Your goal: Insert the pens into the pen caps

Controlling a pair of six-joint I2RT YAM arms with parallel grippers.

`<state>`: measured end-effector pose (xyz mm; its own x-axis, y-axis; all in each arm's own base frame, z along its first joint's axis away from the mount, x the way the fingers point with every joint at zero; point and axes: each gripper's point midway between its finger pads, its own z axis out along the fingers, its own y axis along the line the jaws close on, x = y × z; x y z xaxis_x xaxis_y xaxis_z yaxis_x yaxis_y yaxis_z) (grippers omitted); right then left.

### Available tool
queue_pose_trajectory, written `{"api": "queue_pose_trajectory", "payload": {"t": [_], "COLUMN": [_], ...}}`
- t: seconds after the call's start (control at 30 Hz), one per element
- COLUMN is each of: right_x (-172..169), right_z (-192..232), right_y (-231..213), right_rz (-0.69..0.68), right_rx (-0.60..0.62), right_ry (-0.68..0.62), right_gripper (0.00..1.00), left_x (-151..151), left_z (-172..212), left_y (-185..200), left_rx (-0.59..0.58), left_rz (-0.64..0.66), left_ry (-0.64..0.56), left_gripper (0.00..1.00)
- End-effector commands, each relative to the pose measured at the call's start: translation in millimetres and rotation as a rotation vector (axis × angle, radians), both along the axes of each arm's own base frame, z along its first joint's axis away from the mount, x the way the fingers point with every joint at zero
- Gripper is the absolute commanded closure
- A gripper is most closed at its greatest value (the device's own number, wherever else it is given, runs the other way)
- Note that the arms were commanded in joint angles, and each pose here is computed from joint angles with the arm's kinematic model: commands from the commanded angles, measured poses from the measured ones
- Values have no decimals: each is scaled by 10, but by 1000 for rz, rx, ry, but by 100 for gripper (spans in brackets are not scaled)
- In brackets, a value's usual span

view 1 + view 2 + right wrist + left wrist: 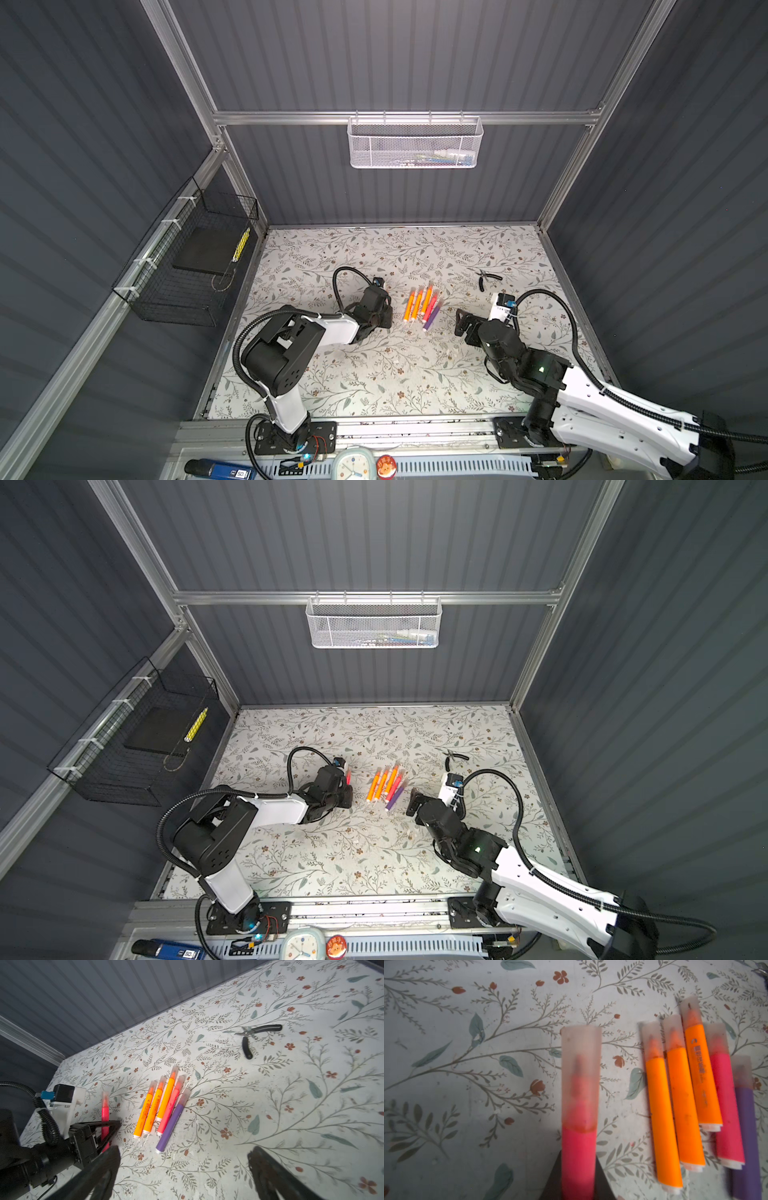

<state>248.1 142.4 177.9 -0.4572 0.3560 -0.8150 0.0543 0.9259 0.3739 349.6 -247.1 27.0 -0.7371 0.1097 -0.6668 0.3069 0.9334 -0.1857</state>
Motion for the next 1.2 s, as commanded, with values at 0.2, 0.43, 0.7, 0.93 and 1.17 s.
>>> {"api": "queue_pose_trajectory", "payload": {"t": [0.2,0.43,0.7,0.93,1.17], "right_x": [82,400,811,742,836], "right_z": [278,824,731,447,79], "right_y": [-261,-292,-1013,-1536,-1518], "right_rz": [-123,-75,-303,-439,-328], "right_rx": [-114,-246,-360,-503,-520], "right_ry": [-50,-197,-217,-248,-252], "right_gripper": [1,1,1,1,1], "left_x": [-5,158,164,108,60], "left_z": [9,564,1567,1786,1386], "left_y": [-24,-40,527,1711,2401], "left_rx": [17,-2,-24,156,427], "left_rz": [-2,24,243,637,757], "left_ry": [34,-59,-258,-413,-550], "left_gripper": [67,37,1,1,1]}}
